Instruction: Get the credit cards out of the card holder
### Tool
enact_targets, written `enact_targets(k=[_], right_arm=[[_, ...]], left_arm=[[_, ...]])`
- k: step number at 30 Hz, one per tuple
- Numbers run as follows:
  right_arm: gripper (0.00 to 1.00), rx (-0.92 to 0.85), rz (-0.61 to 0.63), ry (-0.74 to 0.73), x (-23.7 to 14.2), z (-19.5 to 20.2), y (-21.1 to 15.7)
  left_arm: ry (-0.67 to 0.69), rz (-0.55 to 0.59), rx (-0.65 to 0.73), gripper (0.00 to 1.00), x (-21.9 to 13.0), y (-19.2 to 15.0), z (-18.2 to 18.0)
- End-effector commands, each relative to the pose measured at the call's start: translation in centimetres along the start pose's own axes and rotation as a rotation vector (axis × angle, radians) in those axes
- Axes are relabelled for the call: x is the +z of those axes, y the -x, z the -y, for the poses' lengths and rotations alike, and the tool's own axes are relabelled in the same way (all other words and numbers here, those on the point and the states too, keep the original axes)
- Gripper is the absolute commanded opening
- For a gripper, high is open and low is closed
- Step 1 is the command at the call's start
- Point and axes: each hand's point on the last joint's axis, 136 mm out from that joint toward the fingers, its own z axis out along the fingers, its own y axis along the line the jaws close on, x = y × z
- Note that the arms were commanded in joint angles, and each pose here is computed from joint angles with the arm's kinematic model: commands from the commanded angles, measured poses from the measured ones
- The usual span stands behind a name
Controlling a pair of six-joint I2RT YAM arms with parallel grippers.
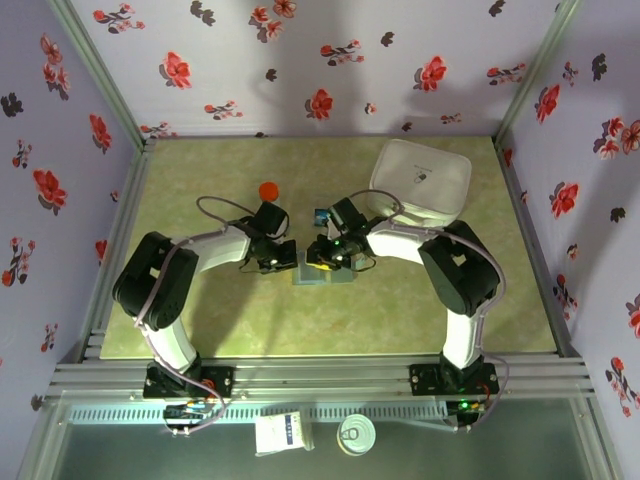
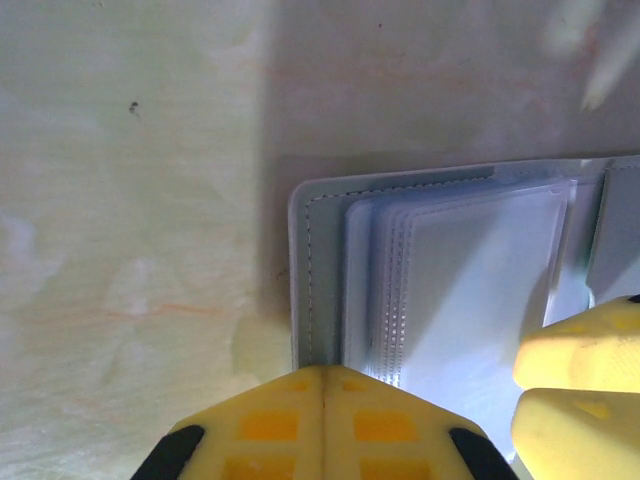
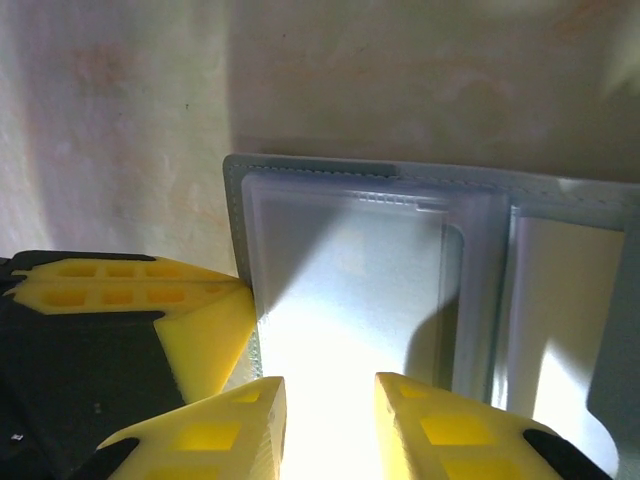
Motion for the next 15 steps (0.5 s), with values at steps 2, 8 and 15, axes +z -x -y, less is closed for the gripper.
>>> enact_targets(k=[2,8,15], right_arm=[[0.29,-0.025,0.0,-0.091,-0.2,1.2,-0.2],[0.29,-0.034,0.01,-0.131,-0.7,1.9,-0.2],[0.29,-0.038,0.043,-0.166,-1.4,2.4,0.1]], left_arm=[[0.051,-0.032,0.016,0.0,0.6,-0.9,-1.3],[0.05,-0.032,0.021,0.0,0.5,-0.7,-1.2],[0.049,-0.029,0.024,0.0,0.2,-0.5,-1.0]])
